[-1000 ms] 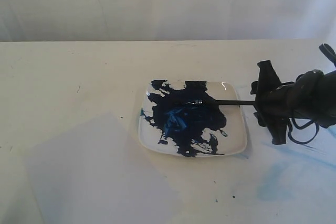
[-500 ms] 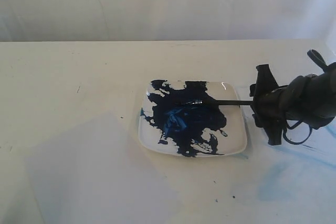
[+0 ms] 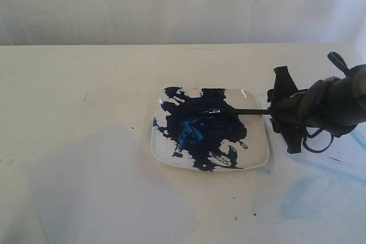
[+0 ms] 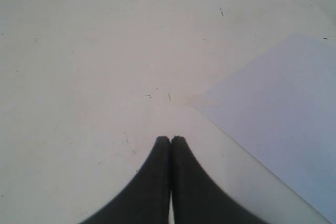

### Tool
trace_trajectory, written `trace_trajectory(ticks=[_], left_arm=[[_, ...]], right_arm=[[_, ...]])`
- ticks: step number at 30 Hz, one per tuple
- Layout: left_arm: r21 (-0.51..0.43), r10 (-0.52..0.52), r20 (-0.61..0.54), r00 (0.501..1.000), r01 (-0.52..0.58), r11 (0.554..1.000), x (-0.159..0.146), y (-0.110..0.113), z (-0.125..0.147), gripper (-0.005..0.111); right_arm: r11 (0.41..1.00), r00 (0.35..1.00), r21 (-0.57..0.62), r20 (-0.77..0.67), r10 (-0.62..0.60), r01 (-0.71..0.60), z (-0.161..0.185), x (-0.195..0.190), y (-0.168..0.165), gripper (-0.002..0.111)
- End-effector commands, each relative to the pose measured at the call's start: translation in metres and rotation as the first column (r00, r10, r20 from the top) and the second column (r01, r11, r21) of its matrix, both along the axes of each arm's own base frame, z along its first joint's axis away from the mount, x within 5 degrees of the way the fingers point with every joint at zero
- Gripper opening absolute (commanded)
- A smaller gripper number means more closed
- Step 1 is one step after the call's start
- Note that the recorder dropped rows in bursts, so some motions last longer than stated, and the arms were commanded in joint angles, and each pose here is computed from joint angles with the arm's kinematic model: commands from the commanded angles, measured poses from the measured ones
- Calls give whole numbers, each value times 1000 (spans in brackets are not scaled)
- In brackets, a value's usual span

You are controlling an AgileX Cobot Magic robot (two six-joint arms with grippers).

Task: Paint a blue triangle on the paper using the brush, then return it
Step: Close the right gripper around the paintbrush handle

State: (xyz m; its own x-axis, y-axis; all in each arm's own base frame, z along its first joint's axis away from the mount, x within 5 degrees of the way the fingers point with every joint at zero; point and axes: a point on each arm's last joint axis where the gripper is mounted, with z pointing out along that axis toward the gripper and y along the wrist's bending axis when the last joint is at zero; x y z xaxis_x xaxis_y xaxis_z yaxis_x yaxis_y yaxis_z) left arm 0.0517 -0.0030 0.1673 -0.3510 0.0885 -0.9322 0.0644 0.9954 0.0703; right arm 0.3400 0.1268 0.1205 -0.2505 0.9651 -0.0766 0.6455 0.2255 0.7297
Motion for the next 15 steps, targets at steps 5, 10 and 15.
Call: trace_trajectory(ticks=[5, 10, 15], left_arm=[[-6, -6, 3, 1000, 6, 1000, 0, -1, -1, 0], [-6, -6, 3, 1000, 6, 1000, 0, -1, -1, 0], [-6, -6, 3, 1000, 6, 1000, 0, -1, -1, 0]], right_arm=[[1000, 1000, -14, -10, 2, -2, -8, 1, 0, 30], [1000, 1000, -19, -28, 3, -4, -14, 0, 0, 30], [1000, 1000, -20, -23, 2, -2, -13, 1, 0, 28]])
